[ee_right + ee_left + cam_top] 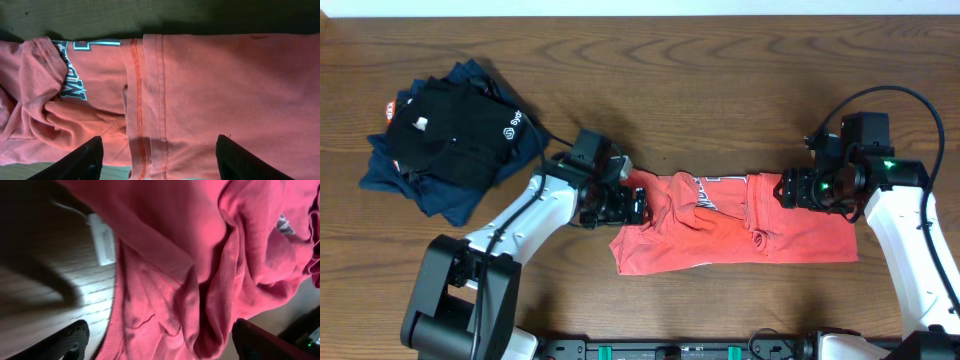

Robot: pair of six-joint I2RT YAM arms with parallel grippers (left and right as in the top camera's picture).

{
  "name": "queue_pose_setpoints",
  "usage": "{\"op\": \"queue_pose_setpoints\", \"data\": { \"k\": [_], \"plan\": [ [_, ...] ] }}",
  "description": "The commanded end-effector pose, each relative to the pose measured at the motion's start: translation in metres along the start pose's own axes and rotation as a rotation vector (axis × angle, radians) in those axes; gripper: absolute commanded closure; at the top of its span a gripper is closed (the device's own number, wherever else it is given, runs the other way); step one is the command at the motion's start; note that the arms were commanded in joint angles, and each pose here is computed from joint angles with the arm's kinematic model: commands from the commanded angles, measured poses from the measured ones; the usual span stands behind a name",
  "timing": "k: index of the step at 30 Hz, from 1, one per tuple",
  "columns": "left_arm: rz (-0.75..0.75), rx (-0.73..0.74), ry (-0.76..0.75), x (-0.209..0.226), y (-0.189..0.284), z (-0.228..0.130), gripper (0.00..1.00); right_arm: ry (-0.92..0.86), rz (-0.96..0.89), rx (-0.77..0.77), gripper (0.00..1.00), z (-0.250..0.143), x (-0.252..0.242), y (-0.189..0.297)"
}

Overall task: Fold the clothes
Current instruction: 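Grasp the shirt's left end with the left gripper and fold it rightward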

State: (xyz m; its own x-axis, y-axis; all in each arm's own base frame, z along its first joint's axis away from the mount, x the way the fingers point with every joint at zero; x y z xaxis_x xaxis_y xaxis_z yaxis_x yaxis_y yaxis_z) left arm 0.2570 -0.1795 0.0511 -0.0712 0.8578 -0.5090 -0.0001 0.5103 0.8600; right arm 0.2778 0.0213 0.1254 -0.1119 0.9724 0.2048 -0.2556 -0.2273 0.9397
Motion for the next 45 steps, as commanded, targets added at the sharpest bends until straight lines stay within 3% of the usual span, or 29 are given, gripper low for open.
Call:
{"op": "queue_pose_setpoints", "data": {
  "k": [1, 6, 8, 10, 11, 12, 13, 14, 23, 30, 38, 45],
  "plan": [
    [-0.019, 0.037, 0.007, 0.000, -0.012, -0.009, 0.07, -0.014, -0.009, -0.002, 0.30, 0.001, -0.002, 0.001],
    [-0.038, 0.097, 0.008, -0.004, -0.033, -0.016, 0.08, -0.016, -0.008, 0.005, 0.30, 0.000, -0.002, 0.001],
    [-0.051, 0.130, 0.008, -0.008, -0.040, -0.022, 0.14, -0.018, -0.008, 0.012, 0.30, -0.002, -0.002, 0.001],
    [-0.049, 0.138, 0.000, -0.009, -0.043, -0.025, 0.41, -0.019, -0.007, 0.016, 0.30, -0.003, -0.002, 0.001],
    [-0.048, 0.136, -0.002, -0.009, -0.043, -0.024, 0.66, -0.019, -0.007, 0.016, 0.30, -0.003, -0.002, 0.001],
    [-0.052, 0.130, -0.004, -0.010, -0.042, -0.023, 0.81, -0.019, -0.008, 0.015, 0.30, -0.003, -0.002, 0.001],
    [-0.053, 0.118, -0.003, -0.010, -0.039, -0.019, 0.91, -0.018, -0.008, 0.015, 0.30, -0.002, -0.002, 0.001],
    [-0.055, 0.103, -0.001, -0.010, -0.036, -0.015, 0.94, -0.019, -0.008, 0.014, 0.30, -0.002, -0.002, 0.001],
    [0.040, -0.160, 0.146, 0.030, 0.040, 0.061, 0.94, -0.020, -0.057, 0.026, 0.30, -0.005, -0.009, 0.001],
    [0.072, -0.270, 0.230, 0.047, 0.099, 0.096, 0.94, -0.020, -0.059, 0.029, 0.29, -0.005, -0.009, 0.001],
    [0.038, -0.283, 0.087, -0.015, 0.113, 0.103, 0.94, -0.024, -0.080, 0.045, 0.29, -0.009, -0.012, 0.002],
    [0.059, -0.232, -0.166, -0.093, 0.075, 0.066, 0.93, -0.026, -0.078, 0.057, 0.27, -0.012, -0.012, 0.002]
  ]
}}
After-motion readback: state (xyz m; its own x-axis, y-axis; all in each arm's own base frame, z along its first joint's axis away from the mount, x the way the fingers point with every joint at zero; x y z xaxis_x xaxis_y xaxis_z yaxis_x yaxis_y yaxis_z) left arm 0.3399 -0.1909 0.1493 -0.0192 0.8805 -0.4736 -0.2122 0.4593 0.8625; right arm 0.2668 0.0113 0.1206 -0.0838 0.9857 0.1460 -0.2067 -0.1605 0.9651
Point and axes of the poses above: each gripper's point midway between its finger pads, its own y axis back along the fingers, its own x axis along the line the jaws close on, z = x × y, the point moved 2 cm from there along y, back along the fingers, and after that the axes turned 10 degrees about y, right-handed, at the moved point
